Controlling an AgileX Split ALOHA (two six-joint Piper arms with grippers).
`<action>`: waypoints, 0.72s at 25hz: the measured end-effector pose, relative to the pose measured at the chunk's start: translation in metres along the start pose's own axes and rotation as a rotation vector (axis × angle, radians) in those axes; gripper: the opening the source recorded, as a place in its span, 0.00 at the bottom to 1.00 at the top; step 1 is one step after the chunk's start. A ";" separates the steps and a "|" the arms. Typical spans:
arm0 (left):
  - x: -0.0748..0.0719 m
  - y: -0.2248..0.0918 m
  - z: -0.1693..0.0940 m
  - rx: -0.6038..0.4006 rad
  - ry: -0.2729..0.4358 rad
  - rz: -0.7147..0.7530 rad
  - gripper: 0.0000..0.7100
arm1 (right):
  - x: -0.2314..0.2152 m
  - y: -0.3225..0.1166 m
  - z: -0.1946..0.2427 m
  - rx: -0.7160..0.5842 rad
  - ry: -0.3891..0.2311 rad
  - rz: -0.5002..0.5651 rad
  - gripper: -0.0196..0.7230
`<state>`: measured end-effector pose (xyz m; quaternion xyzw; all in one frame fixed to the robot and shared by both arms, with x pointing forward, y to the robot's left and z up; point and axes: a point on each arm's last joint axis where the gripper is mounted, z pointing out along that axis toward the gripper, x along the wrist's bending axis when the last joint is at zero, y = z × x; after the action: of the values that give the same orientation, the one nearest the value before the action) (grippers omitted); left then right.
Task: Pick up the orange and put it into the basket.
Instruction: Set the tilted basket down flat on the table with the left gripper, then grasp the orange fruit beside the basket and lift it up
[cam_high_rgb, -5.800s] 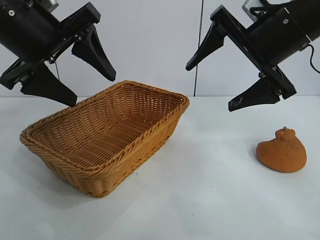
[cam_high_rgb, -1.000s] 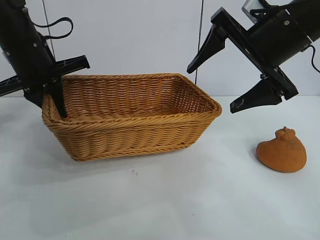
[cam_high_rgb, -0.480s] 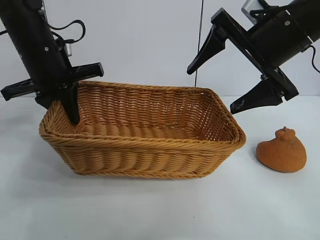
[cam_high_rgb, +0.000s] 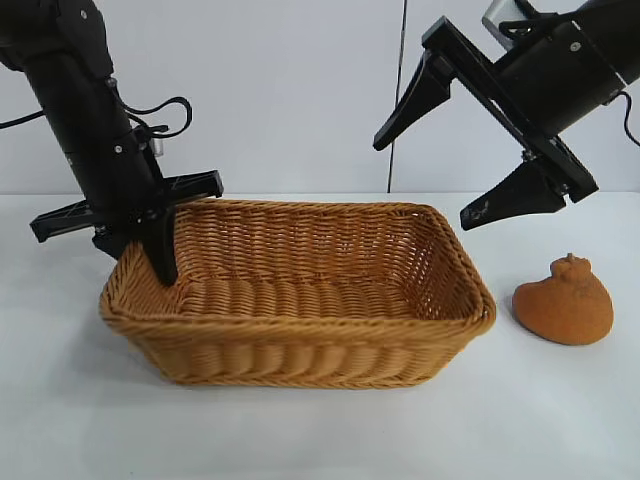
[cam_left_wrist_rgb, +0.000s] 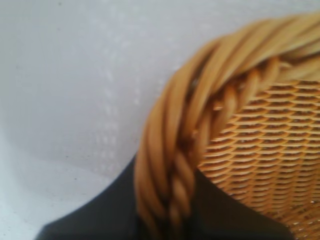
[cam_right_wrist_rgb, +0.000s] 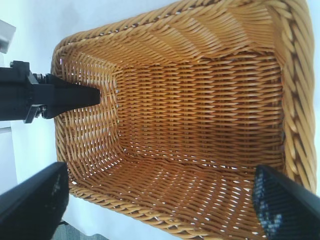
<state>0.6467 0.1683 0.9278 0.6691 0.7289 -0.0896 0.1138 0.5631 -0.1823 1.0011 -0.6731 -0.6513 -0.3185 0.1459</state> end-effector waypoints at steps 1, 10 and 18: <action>-0.001 0.000 -0.006 -0.010 0.000 0.008 0.75 | 0.000 0.000 0.000 0.000 0.000 0.000 0.95; 0.005 0.002 -0.100 -0.184 0.185 0.153 0.77 | 0.000 0.000 0.000 0.001 0.000 0.000 0.95; 0.061 0.011 -0.129 -0.152 0.287 0.124 0.77 | 0.000 0.000 0.000 0.001 -0.001 -0.001 0.95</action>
<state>0.6467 0.2640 1.0338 0.7082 0.6996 0.0693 0.0641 0.5630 -0.1824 1.0011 -0.6728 -0.6518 -0.3180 0.1459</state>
